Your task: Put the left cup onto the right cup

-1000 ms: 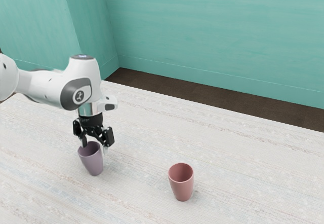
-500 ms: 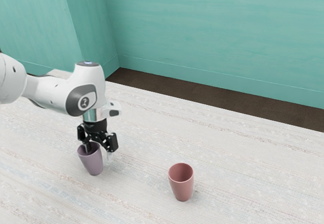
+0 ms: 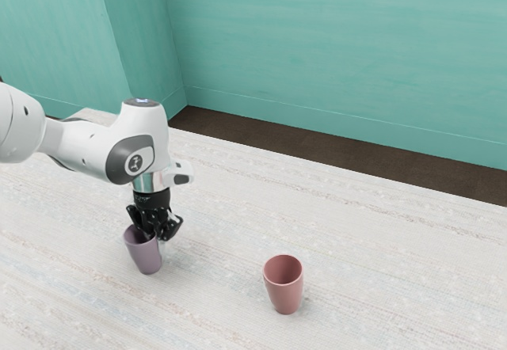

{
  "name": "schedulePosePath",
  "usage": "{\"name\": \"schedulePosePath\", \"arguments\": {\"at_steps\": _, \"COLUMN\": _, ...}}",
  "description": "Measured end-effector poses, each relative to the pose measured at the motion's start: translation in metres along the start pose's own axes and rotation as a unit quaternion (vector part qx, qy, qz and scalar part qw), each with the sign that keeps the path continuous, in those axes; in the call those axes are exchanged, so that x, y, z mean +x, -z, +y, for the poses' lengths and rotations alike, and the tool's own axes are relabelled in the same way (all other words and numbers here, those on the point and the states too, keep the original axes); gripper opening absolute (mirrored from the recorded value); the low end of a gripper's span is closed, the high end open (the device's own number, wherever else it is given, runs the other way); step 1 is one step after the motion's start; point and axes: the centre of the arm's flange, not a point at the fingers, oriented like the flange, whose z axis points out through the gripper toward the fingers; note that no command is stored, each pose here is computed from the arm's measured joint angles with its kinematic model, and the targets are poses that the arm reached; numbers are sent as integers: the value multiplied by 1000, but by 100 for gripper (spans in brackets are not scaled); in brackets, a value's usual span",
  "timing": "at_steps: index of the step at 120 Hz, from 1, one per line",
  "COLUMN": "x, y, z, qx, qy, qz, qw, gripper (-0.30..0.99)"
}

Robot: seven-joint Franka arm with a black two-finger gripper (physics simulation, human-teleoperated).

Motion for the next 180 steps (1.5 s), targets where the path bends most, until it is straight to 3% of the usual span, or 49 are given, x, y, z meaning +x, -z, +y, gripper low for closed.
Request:
{"name": "schedulePosePath", "arguments": {"at_steps": 37, "x": -1, "y": 5, "z": -1, "qx": 2, "qy": 1, "qz": 2, "qw": 1000, "gripper": -7}}
{"name": "schedulePosePath", "arguments": {"at_steps": 103, "x": -23, "y": 84, "z": 15, "qx": 0, "qy": 6, "qz": 51, "qw": 999, "gripper": -9}}
{"name": "schedulePosePath", "arguments": {"at_steps": 138, "x": -34, "y": 127, "z": 107, "qx": 9, "qy": -43, "qz": 71, "qw": 997, "gripper": -9}}
{"name": "schedulePosePath", "arguments": {"at_steps": 180, "x": -32, "y": 167, "z": 152, "qx": 10, "qy": -30, "qz": 74, "qw": 997, "gripper": -9}}
